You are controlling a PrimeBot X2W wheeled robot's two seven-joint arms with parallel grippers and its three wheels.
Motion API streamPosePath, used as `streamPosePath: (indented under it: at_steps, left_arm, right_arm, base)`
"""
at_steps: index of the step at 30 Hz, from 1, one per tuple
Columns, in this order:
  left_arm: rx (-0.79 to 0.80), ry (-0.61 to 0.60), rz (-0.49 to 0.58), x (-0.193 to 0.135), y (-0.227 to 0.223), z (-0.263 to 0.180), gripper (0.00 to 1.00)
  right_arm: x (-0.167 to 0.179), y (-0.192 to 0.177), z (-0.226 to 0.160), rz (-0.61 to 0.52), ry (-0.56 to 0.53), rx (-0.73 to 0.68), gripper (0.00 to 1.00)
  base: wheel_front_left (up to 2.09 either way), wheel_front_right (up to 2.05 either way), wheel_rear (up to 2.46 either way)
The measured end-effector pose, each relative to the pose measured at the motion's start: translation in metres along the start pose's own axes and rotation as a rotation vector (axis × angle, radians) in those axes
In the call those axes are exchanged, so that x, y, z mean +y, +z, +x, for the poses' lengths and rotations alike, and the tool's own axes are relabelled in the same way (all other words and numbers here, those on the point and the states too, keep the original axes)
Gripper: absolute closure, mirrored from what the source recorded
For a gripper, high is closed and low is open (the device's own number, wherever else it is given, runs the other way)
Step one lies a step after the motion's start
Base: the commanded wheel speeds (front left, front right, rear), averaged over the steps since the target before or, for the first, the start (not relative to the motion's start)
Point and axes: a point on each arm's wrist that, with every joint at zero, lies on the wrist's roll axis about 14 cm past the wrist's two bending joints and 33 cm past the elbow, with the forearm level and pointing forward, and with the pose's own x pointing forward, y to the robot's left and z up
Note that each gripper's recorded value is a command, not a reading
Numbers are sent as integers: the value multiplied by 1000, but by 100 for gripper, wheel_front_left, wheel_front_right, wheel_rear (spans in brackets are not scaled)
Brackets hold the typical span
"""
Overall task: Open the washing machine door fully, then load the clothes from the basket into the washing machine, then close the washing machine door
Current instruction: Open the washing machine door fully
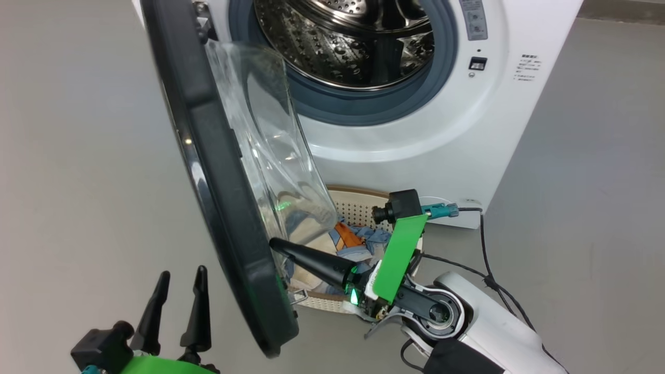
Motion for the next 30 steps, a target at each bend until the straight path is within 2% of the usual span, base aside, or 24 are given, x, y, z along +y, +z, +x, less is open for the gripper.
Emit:
streamPosePath:
  at_steps: [4,12,14,17,18,19,20,22,23,24,27,30]
  left_arm:
    - [3,5,-2,2,-1,0,0]
    - [2,-3,7,1,-2,4,0]
    - [3,-4,12,2,-2,5,0]
    - [11,6,16,6,-4,3,0]
    - [9,6,17,6,-4,4,0]
    - [7,6,18,6,-3,4,0]
    - [6,6,23,6,-3,5,0]
    - [3,7,29,7,-2,5,0]
    - [7,6,39,7,-2,5,0]
    - [12,7,43,8,-4,4,0]
    - [19,10,49,10,-6,2,0]
    - [29,12,49,11,-9,-1,0]
  right_arm:
    - [9,11,-6,-29,13,-43,100]
    - [28,39,-28,-166,29,-171,100]
    - [29,50,-42,-215,16,-232,76]
    - [34,66,-64,-288,2,-325,53]
    - [35,70,-70,-328,-10,-350,33]
    - [35,75,-78,-373,-26,-379,5]
    - [34,79,-85,-421,-47,-409,0]
    - [31,89,-103,-501,-86,-480,0]
    - [27,99,-122,-595,-135,-552,0]
    - [25,104,-131,-641,-159,-587,0]
    - [17,115,-159,-753,-222,-685,0]
    - [5,119,-185,-842,-307,-718,0]
  base:
    - [0,0,0]
    - [0,0,0]
    - [0,0,0]
    - [0,0,0]
    - [0,0,0]
    - [0,0,0]
    - [0,0,0]
    - [0,0,0]
    - [0,0,0]
    - [0,0,0]
    - [0,0,0]
    - [0,0,0]
